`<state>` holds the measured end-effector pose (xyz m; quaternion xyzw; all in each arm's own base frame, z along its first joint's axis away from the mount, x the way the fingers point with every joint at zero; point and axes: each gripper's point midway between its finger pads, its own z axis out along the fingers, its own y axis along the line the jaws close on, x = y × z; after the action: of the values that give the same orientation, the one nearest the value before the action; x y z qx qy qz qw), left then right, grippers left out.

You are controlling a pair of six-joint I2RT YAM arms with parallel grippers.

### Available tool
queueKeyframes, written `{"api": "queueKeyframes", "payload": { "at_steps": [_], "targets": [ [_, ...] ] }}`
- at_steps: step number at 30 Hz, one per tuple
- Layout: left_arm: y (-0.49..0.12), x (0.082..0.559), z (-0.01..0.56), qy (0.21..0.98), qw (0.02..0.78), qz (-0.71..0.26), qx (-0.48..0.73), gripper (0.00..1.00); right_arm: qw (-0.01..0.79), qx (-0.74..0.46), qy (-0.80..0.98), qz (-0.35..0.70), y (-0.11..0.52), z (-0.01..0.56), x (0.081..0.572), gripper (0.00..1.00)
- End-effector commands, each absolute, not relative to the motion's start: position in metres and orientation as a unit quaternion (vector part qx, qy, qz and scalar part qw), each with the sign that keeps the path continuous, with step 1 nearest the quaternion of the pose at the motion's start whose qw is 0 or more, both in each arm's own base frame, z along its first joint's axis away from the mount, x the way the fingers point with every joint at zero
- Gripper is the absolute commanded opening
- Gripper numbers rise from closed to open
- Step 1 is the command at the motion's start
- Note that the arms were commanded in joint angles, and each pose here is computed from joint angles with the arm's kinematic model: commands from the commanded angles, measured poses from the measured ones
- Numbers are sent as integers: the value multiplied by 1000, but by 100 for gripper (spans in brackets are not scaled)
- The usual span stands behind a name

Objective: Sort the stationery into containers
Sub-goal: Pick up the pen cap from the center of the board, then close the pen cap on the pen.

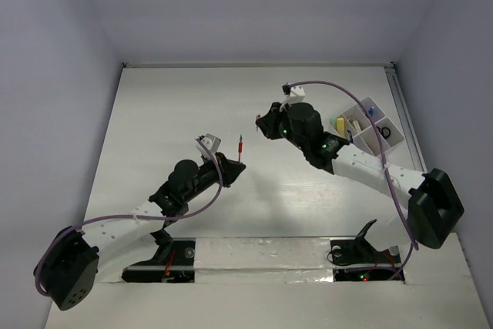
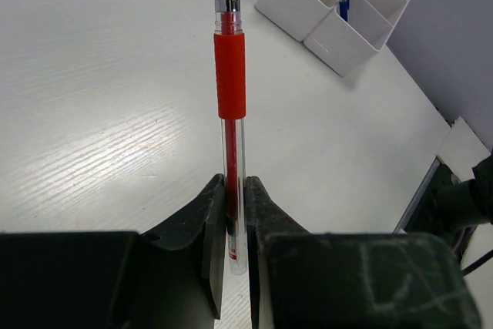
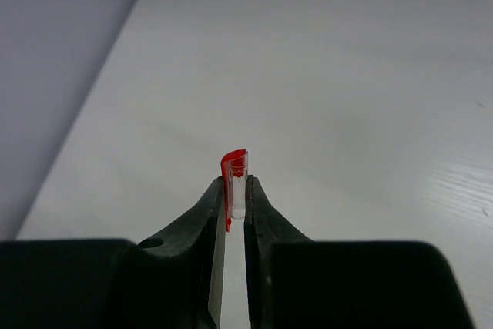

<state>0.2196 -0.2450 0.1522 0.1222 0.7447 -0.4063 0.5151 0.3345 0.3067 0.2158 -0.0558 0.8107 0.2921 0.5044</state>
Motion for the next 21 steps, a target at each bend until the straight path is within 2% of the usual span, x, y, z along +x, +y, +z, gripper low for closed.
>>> {"api": "queueKeyframes", "payload": {
  "at_steps": [1,6,12,21],
  "targets": [
    [-260,219,189,701,534,-451,140,0,576,2,718,391,328,284,336,0],
    [-258,222,188,704,538,-445,132,0,597,-7,672,439,350,310,317,0],
    [-254,223,190,704,545,-438,126,0,578,-28,677,454,371,298,302,0],
    [-250,224,193,702,553,-432,120,0,577,-27,682,449,368,290,299,0]
  ]
}}
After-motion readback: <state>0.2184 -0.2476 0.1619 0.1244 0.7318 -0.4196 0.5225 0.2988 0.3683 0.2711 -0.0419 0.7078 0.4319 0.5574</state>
